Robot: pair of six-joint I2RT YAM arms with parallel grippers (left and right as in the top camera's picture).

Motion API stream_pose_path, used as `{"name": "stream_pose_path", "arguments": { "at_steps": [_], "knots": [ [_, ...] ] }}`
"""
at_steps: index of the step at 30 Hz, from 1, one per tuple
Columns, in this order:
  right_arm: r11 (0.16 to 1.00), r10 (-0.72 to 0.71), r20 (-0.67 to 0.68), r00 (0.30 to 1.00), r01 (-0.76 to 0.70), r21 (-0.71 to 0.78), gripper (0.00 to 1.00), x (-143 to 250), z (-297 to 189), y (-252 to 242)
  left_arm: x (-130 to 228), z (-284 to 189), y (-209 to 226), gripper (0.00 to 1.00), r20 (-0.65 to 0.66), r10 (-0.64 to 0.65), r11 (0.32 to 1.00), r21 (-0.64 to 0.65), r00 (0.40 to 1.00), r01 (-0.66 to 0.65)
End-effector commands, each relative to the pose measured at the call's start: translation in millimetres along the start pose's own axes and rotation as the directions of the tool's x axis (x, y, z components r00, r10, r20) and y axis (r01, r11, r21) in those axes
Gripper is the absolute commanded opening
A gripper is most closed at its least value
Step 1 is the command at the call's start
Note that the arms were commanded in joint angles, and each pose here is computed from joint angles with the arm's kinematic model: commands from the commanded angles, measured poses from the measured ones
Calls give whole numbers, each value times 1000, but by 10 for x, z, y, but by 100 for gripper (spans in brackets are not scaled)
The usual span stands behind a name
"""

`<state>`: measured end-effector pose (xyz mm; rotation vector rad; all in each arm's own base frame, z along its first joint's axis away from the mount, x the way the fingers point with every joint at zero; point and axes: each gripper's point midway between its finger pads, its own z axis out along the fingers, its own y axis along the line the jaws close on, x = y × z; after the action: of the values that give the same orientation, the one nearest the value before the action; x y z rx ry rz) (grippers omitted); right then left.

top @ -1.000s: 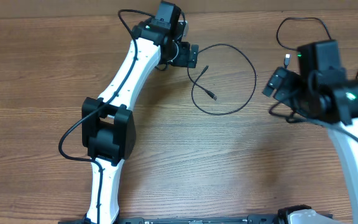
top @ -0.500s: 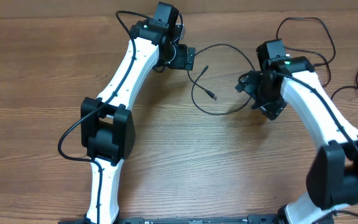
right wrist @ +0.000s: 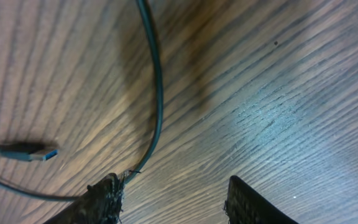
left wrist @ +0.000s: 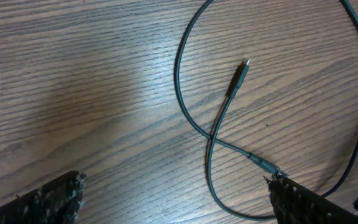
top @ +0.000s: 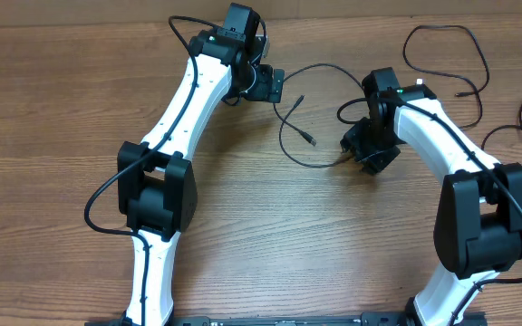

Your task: Untangle cables

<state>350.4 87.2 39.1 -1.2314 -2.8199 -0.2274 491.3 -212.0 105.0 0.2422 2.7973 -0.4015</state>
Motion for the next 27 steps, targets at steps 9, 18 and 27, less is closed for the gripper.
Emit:
{"name": "stream_pose_path", "arguments": {
  "at_steps": [9, 18, 27],
  "knots": [
    [999, 54, -24, 998, -54, 6, 42, 33, 149, -48, -50, -216, -75, 96, 39, -1, 1000, 2, 999, 1],
    [997, 68, -9, 998, -68, -20, 35, -9, 154, 17, -39, -216, -72, 95, 34, -2, 1000, 1, 999, 2],
    [995, 90, -38, 995, -91, -35, 34, 87, 388, -56, -40, -216, -72, 96, 35, -2, 1000, 1, 999, 2]
  ]
}}
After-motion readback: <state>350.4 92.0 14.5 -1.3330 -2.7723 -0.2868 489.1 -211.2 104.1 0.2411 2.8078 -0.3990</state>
